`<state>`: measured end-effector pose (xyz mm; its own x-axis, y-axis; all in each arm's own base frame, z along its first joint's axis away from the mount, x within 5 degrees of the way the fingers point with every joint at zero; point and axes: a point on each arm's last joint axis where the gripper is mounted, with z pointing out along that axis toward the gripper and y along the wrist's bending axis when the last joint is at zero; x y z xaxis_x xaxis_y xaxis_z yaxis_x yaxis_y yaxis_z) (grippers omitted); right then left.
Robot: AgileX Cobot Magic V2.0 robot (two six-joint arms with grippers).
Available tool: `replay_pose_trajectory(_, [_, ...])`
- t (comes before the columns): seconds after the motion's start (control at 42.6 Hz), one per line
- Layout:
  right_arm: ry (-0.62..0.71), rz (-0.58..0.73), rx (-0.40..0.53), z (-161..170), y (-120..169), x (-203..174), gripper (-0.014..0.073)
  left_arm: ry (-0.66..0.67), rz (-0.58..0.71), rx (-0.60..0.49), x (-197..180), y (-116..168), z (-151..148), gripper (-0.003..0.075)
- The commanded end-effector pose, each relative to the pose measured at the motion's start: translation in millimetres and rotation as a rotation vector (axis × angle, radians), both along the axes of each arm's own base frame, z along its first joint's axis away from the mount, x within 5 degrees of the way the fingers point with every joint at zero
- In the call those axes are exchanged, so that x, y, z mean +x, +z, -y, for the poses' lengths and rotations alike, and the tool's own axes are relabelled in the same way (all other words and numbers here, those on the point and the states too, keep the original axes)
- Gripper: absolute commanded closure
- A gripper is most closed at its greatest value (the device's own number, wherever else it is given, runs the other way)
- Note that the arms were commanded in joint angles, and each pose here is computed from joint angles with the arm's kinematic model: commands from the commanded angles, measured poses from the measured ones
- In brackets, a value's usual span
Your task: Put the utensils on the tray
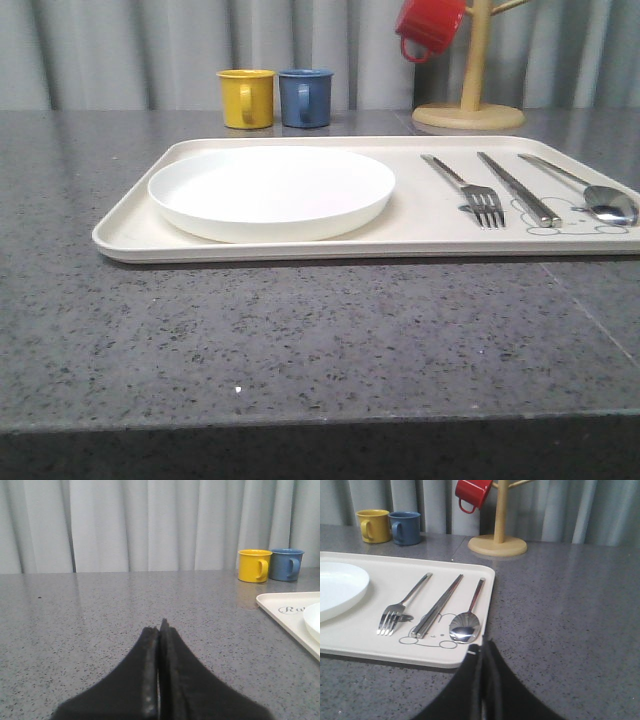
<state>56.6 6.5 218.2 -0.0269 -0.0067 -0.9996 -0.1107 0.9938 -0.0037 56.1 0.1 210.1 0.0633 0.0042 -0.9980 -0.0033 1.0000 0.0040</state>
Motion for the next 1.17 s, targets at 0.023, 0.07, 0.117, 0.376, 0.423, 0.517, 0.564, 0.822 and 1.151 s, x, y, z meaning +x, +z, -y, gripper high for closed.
replay_pose_trajectory(0.023, [-0.036,0.179,0.018,2.6,-5.1,-2.4,0.0662,0.007,0.089,-0.013,-2.0,4.5,-0.8,0.0741])
replay_pose_trajectory(0.07, [-0.041,0.162,0.03,2.9,-7.6,-2.0,0.0662,0.007,0.089,-0.013,-2.0,4.5,-0.8,0.0741])
replay_pose_trajectory(0.117, [-0.041,0.162,0.03,2.9,-7.8,-2.0,0.0662,0.007,0.089,-0.013,-2.0,4.5,-0.8,0.0741])
replay_pose_trajectory(0.376, [-0.042,0.162,0.03,2.9,-7.8,-2.0,0.0662,0.007,0.088,-0.013,-1.9,4.5,-0.8,0.0741])
replay_pose_trajectory(0.423, [-0.042,0.162,0.03,2.9,-7.8,-2.0,0.0662,0.007,0.088,-0.013,-1.9,4.5,-0.8,0.0741])
replay_pose_trajectory(0.517, [-0.042,0.162,0.03,2.9,-7.8,-2.0,0.0662,0.007,0.088,-0.013,-1.9,4.5,-0.8,0.0741])
replay_pose_trajectory(0.564, [-0.042,0.162,0.03,2.9,-7.8,-2.0,0.0662,0.007,0.088,-0.013,-1.9,4.5,-0.8,0.0741])
replay_pose_trajectory(0.822, [-0.076,0.163,0.027,4.8,-7.8,-1.9,0.0662,0.007,0.088,-0.013,-1.9,4.5,-0.8,0.0741])
replay_pose_trajectory(1.151, [-0.081,0.162,0.027,5.1,-7.9,-1.8,0.0662,0.007,0.088,-0.013,-1.9,4.5,-0.8,0.0741])
